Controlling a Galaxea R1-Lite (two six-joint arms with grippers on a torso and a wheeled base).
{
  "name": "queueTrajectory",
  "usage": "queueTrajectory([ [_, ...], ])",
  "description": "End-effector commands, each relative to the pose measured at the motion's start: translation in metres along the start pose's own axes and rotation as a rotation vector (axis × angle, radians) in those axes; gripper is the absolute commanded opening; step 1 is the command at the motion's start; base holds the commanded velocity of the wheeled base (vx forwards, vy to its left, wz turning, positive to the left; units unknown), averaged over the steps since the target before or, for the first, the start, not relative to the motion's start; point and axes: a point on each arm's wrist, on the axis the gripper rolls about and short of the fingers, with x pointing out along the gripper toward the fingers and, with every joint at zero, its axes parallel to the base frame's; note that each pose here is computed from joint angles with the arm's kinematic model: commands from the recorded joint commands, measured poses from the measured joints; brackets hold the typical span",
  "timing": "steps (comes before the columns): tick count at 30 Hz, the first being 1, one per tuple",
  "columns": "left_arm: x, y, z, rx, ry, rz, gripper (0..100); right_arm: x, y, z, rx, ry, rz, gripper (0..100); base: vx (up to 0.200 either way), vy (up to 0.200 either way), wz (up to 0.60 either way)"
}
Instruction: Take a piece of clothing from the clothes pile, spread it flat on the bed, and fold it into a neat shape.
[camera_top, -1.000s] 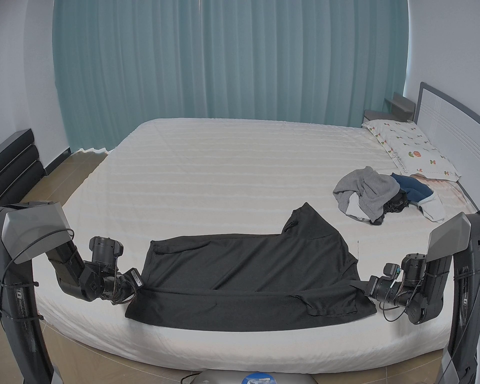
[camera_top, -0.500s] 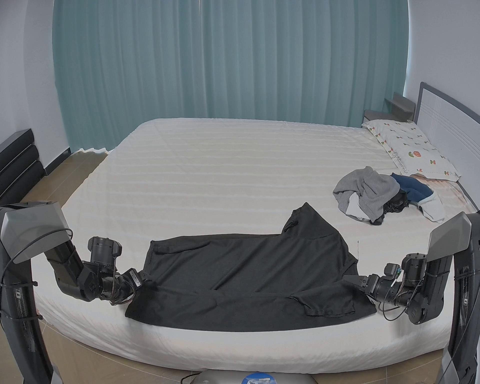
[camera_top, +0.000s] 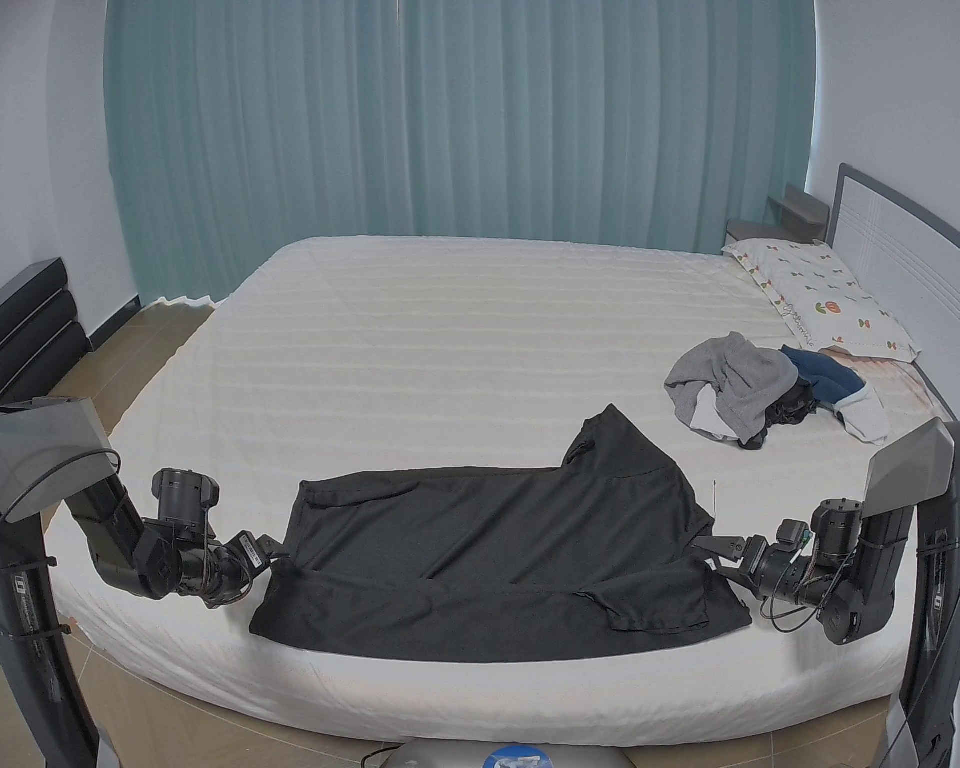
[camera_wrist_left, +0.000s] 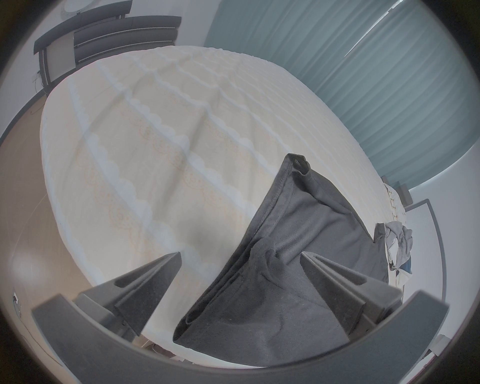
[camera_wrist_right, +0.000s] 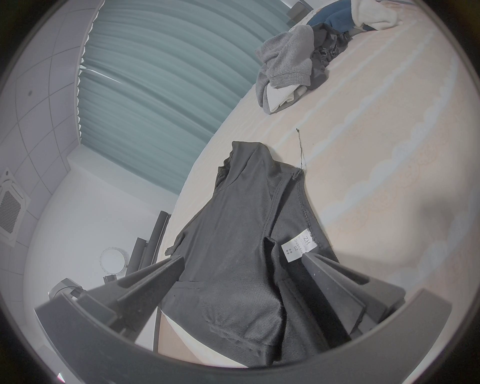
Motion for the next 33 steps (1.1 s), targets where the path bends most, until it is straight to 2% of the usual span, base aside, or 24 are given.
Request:
queueTrajectory([
  [1, 0.0005, 0.0, -0.0007, 0.001, 0.002, 0.0, 100, -0.0003, 0.0022, 0.0024, -0.009, -0.012, 0.011, 100, 0.0, 0.0, 0.0],
  [20, -0.0004, -0.0023, -0.0012, 0.003, 0.003, -0.004, 100, 0.0001, 0.0022, 0.0018, -0.004, -0.01, 0.011, 100, 0.0, 0.0, 0.0],
  [29, -0.0006, -0.0011, -0.0011, 0.002, 0.003, -0.002, 100, 0.0001, 0.0022, 0.0018, -0.004, -0.01, 0.011, 100, 0.0, 0.2, 0.0],
  [33, -0.0006, -0.0016, -0.0013, 0.004, 0.002, -0.004, 100, 0.0001, 0.0022, 0.0018, -0.004, -0.01, 0.011, 100, 0.0, 0.0, 0.0],
])
